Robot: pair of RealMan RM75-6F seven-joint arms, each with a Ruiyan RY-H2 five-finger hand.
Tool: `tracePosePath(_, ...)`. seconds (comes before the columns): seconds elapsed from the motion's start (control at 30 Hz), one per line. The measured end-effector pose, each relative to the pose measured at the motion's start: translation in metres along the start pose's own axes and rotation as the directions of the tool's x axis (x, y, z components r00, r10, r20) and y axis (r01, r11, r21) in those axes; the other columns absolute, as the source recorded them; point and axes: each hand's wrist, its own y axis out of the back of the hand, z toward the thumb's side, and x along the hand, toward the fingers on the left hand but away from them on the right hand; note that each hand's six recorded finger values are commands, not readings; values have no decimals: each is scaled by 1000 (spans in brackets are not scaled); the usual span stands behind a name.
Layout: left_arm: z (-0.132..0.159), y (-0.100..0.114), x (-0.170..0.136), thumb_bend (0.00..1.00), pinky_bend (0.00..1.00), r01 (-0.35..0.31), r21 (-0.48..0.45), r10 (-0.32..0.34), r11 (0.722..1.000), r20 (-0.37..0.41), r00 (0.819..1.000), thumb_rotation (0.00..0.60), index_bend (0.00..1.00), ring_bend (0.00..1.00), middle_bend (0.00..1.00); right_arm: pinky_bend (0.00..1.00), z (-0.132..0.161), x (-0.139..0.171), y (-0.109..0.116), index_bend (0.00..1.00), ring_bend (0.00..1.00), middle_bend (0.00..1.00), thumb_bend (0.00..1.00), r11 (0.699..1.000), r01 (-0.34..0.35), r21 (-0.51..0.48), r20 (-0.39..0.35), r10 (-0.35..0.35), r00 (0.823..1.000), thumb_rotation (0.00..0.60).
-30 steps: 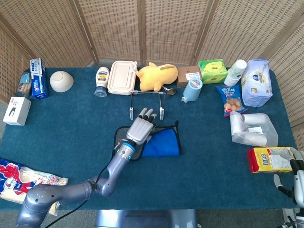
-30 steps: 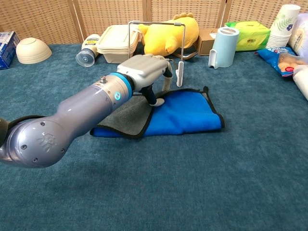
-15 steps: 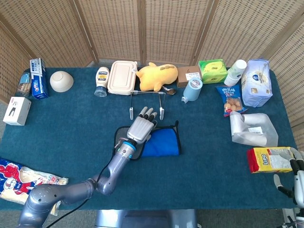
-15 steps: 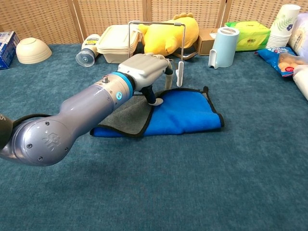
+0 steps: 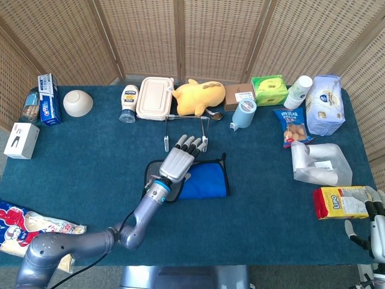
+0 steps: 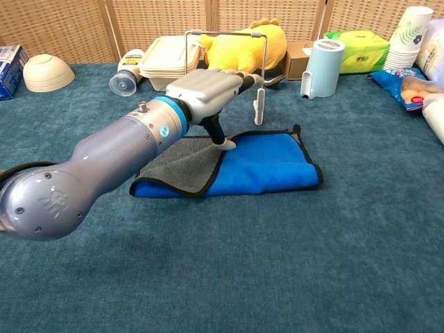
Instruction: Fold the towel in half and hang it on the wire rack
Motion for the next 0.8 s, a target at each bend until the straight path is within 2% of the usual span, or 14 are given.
tracePosePath(0.2,6,11,-17,295,0,7,-123,0,992,55,998,600,158,0,36,0,4,-2,-3,232,0,110,350,1000,-11,0,-12,11,1000,600)
tracePosePath(0.37,-6,25,-42,289,0,45,-189,-25,981,104,994,600,239,0,53,0,10,-5,-7,232,0,110,348,1000,-20,0,-25,20,999,600)
tracePosePath(0.53,-26,27,-72,275,0,92,-193,-67,977,134,989,600,274,0,60,0,16,-8,-11,232,0,110,348,1000,-28,1,-36,28,999,600)
tracePosePath(0.63,-36,19,-92,274,0,123,-159,-99,980,149,984,600,279,0,61,0,19,-9,-12,232,0,110,347,1000,-31,3,-40,31,999,600)
tracePosePath(0.8,-45,6,-110,274,0,134,-139,-114,981,146,983,600,294,0,67,0,21,-10,-13,232,0,110,347,999,-34,5,-43,34,999,600)
